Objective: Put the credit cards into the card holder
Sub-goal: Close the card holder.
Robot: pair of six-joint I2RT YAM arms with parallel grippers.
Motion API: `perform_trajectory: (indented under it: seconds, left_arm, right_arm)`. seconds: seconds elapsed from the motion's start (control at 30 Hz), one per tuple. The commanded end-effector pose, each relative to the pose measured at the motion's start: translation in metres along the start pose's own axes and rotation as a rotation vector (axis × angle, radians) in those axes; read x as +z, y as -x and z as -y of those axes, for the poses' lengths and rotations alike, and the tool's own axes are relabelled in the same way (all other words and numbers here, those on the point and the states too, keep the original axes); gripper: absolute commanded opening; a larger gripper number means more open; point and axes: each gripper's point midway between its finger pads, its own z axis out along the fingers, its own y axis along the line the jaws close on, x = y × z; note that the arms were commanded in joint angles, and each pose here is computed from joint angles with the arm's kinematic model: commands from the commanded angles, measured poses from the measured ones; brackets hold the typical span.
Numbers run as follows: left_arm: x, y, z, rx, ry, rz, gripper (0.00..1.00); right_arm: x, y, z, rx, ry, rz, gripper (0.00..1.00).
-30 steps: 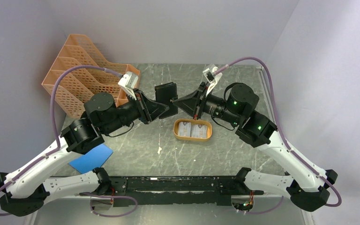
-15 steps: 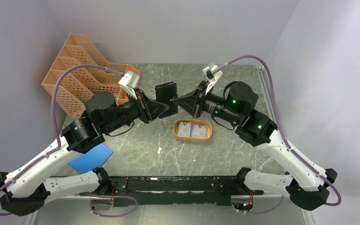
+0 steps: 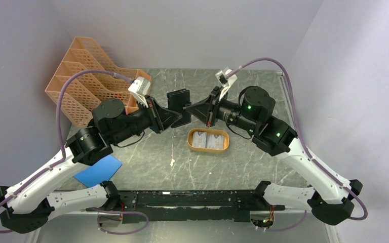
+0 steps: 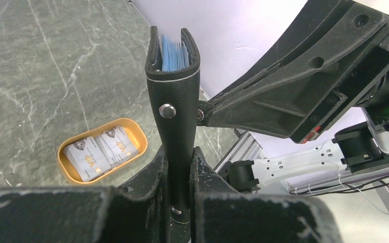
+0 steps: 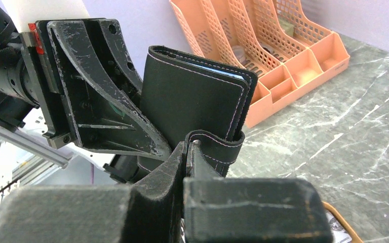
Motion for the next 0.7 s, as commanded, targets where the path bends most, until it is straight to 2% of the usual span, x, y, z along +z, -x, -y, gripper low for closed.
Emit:
perform_trajectory:
  seconds: [0.0, 0.67]
  left_arm:
    - [-0.011, 0.020, 0.037, 0.010, -0.150, 0.036, 0.05]
    - [-0.008, 0.016, 0.044, 0.020, -0.186, 0.005, 0.05]
  right_arm:
    - [0.008, -0.006, 0.001, -0.006, -0.015, -0.038, 0.00]
    - [0.029, -0.031, -0.006, -0.068, -0.089, -0.152, 0.00]
